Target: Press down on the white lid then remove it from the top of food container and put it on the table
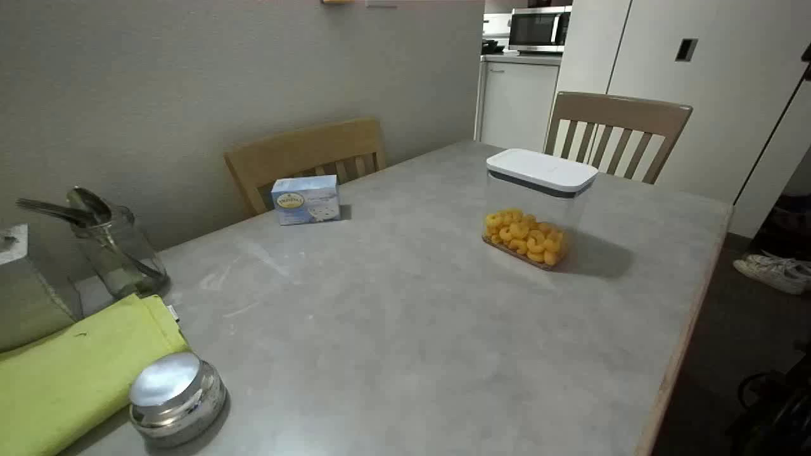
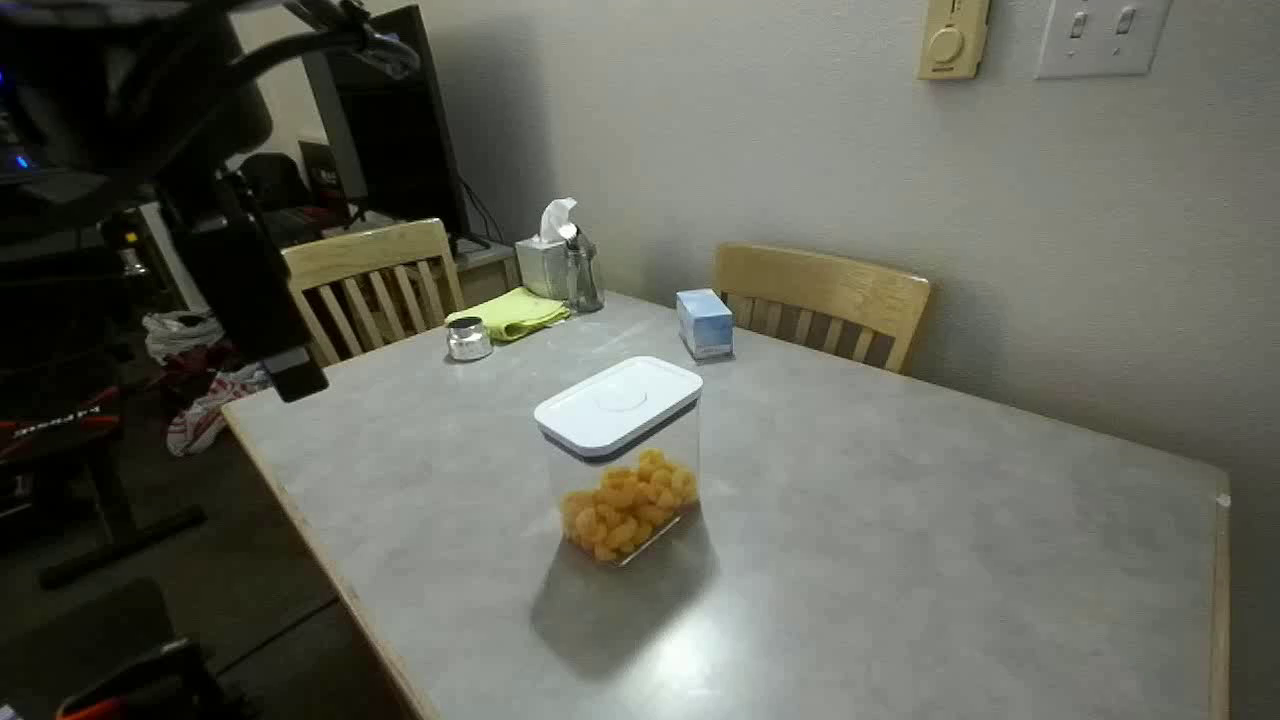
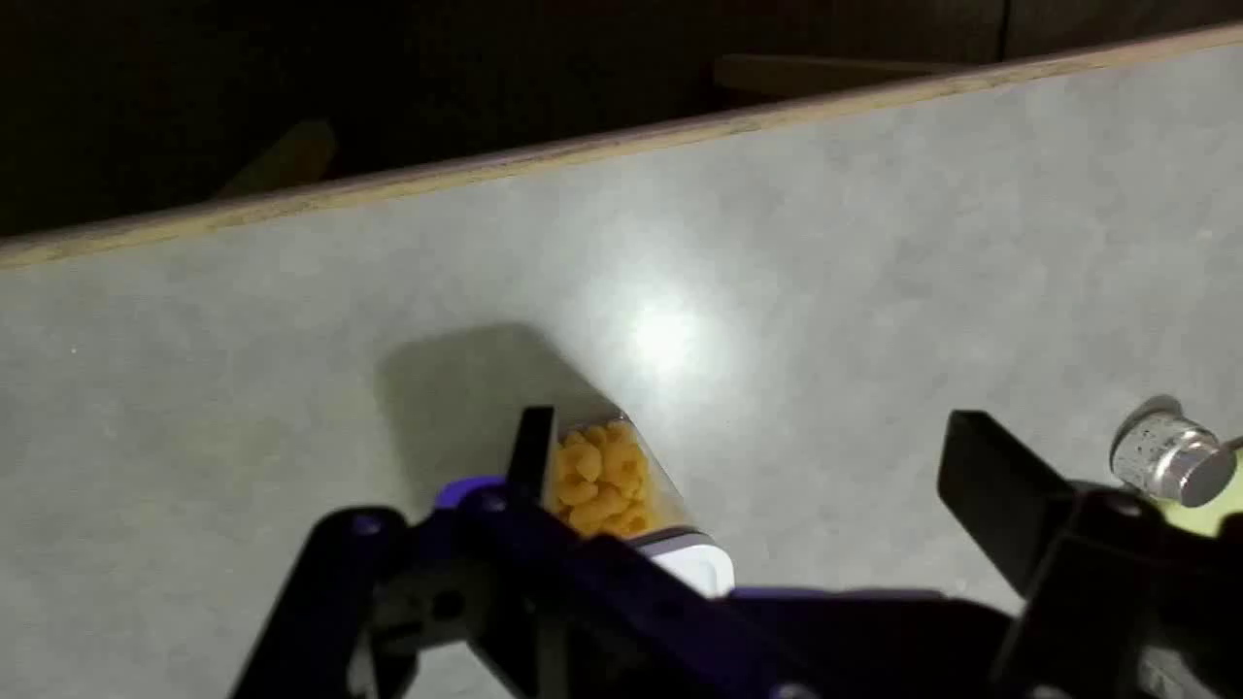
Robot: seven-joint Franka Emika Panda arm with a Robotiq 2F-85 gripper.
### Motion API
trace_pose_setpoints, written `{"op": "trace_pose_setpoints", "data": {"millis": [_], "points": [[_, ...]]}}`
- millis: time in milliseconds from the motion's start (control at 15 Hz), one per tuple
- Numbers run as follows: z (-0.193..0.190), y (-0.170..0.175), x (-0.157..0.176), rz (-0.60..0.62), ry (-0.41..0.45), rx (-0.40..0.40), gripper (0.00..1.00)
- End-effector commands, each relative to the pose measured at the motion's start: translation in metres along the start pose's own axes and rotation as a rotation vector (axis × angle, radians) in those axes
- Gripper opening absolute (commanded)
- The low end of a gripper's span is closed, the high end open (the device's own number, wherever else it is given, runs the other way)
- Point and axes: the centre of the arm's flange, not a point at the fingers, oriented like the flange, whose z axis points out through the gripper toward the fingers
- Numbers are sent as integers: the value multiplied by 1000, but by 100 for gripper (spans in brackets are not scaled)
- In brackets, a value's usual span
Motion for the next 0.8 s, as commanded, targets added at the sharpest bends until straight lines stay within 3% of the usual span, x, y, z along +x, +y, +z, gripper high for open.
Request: {"op": "trace_pose_setpoints", "data": {"millis": [0,467,733], "points": [[0,0,0,0,0,0,100],[0,0,0,0,0,0,100],[8,-3,16,27,177,124,100]]}}
